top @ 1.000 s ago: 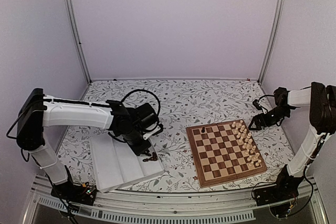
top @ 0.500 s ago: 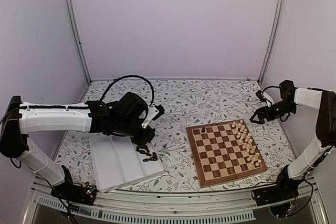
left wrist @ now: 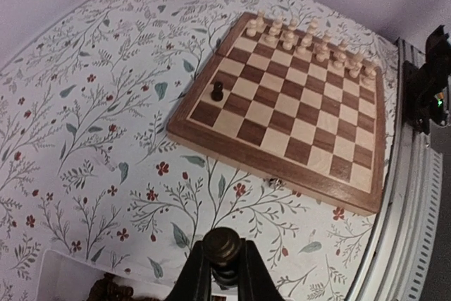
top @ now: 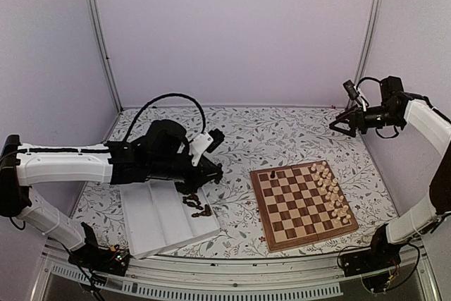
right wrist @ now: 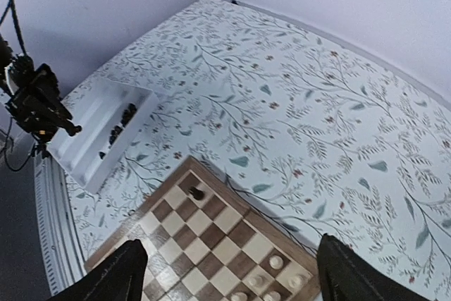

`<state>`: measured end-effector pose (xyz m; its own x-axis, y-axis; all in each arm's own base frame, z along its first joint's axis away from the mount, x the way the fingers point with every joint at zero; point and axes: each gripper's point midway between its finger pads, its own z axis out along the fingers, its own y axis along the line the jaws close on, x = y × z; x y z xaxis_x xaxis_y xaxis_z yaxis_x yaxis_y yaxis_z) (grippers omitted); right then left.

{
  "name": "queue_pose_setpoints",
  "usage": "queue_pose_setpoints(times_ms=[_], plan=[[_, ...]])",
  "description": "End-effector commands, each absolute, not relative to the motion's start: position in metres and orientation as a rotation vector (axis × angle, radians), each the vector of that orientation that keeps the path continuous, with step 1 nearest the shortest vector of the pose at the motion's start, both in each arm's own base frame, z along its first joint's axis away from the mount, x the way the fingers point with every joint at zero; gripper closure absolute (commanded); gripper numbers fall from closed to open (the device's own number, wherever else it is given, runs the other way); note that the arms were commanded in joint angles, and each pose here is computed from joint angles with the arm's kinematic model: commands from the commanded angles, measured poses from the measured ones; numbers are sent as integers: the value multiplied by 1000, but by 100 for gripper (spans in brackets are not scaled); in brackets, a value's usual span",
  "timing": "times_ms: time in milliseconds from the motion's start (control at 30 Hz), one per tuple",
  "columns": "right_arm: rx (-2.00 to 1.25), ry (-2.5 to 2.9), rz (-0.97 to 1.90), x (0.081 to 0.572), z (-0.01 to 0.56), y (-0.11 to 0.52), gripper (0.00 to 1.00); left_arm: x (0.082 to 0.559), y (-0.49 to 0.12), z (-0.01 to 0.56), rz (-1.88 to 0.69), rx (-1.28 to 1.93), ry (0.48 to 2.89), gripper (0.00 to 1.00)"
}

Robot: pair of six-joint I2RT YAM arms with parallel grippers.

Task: Set up the chess pieces on the board
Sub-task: Pick up the chess piece from the storage box.

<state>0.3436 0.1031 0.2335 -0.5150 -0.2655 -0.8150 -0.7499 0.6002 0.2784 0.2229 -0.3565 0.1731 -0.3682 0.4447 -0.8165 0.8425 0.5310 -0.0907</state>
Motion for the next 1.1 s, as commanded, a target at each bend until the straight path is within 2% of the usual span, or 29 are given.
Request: queue_pose_setpoints(times_ms=[0,133,333,533,700,1067], plan=[[-1070,1799,1190,297,283,182,19,217,-390,242,-842,1072,1694,96],[-1173,1706,1312,288,293,223,30,218,-404,280,-923,1032,1545,96],[-1279,1691,1469,268,291,280,37,214,-417,317,-1040,983,1384,98],[-1377,1589,1565,245,309,316,35,201,-425,334,-1152,987,1295,99],[-1418,1614,1631,233,302,337,36,196,-429,335,-1191,998,1275,99],[-1478,1544,1716,213,307,349,44,193,-434,333,-1193,1010,1274,99]])
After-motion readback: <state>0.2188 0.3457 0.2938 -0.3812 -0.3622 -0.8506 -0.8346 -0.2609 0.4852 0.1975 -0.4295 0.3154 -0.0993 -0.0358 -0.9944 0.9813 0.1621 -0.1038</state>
